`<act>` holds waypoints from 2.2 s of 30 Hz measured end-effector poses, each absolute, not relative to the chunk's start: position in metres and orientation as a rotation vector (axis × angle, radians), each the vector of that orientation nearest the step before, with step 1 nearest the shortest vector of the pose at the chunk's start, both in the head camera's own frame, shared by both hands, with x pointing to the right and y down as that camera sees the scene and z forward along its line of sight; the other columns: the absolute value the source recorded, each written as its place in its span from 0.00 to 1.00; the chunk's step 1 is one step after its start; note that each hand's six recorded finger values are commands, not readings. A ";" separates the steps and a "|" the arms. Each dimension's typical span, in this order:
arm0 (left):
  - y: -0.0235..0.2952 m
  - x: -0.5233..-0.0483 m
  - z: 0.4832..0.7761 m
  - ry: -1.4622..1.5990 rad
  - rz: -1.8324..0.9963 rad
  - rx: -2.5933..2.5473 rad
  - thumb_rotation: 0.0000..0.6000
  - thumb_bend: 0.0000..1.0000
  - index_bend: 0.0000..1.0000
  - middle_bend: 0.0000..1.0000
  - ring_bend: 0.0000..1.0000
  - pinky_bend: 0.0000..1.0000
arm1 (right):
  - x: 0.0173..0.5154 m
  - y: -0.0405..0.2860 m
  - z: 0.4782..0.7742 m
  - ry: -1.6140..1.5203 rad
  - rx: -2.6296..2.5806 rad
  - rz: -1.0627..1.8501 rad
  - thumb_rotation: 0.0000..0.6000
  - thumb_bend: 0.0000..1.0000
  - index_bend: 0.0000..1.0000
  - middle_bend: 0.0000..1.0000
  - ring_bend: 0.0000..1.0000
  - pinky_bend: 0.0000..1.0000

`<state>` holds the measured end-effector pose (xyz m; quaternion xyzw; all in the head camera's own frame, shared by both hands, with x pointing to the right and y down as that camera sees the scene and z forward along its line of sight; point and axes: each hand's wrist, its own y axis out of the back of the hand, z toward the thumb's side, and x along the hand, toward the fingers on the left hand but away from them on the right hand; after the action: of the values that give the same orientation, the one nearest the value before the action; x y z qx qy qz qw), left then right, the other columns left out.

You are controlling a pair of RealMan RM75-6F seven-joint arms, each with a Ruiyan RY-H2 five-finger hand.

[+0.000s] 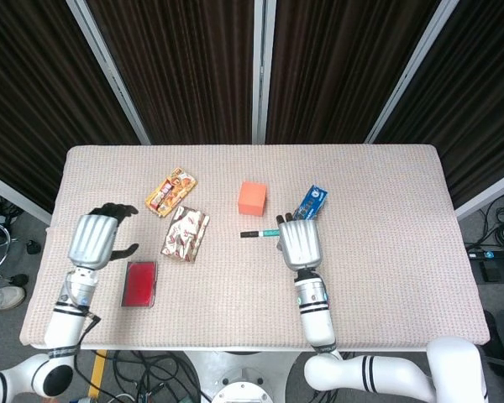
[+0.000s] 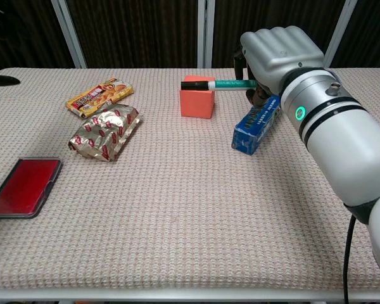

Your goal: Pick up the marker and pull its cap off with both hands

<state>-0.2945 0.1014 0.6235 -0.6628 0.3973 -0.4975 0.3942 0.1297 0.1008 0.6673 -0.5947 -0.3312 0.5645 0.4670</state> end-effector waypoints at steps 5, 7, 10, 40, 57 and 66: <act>0.110 -0.251 0.642 0.999 -1.255 -1.782 1.00 0.16 0.37 0.41 0.35 0.47 | 0.127 0.100 0.671 -0.817 -1.448 1.393 1.00 0.33 0.65 0.62 0.78 0.89; 0.113 -0.237 0.647 0.985 -1.256 -1.799 1.00 0.18 0.37 0.42 0.37 0.47 | 0.125 0.101 0.672 -0.821 -1.450 1.392 1.00 0.33 0.65 0.62 0.78 0.89; 0.114 -0.215 0.654 0.965 -1.257 -1.809 1.00 0.19 0.37 0.42 0.37 0.47 | 0.121 0.101 0.674 -0.828 -1.455 1.388 1.00 0.33 0.65 0.62 0.78 0.89; 0.083 -0.190 0.678 0.988 -1.316 -1.754 1.00 0.20 0.38 0.46 0.38 0.48 | 0.042 0.091 0.688 -0.904 -1.531 1.303 1.00 0.33 0.66 0.63 0.78 0.89; 0.080 -0.180 0.684 0.842 -1.357 -1.652 1.00 0.21 0.46 0.53 0.46 0.55 | 0.024 0.092 0.701 -0.871 -1.521 1.306 1.00 0.33 0.66 0.63 0.78 0.89; 0.077 -0.172 0.682 0.856 -1.363 -1.670 1.00 0.23 0.48 0.55 0.48 0.57 | 0.019 0.090 0.700 -0.869 -1.517 1.300 1.00 0.33 0.66 0.63 0.78 0.89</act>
<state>-0.1723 0.0771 0.6818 -0.6600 0.3384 -0.5388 0.3995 0.0189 0.0897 0.7001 -0.6172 -0.3536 0.5288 0.4629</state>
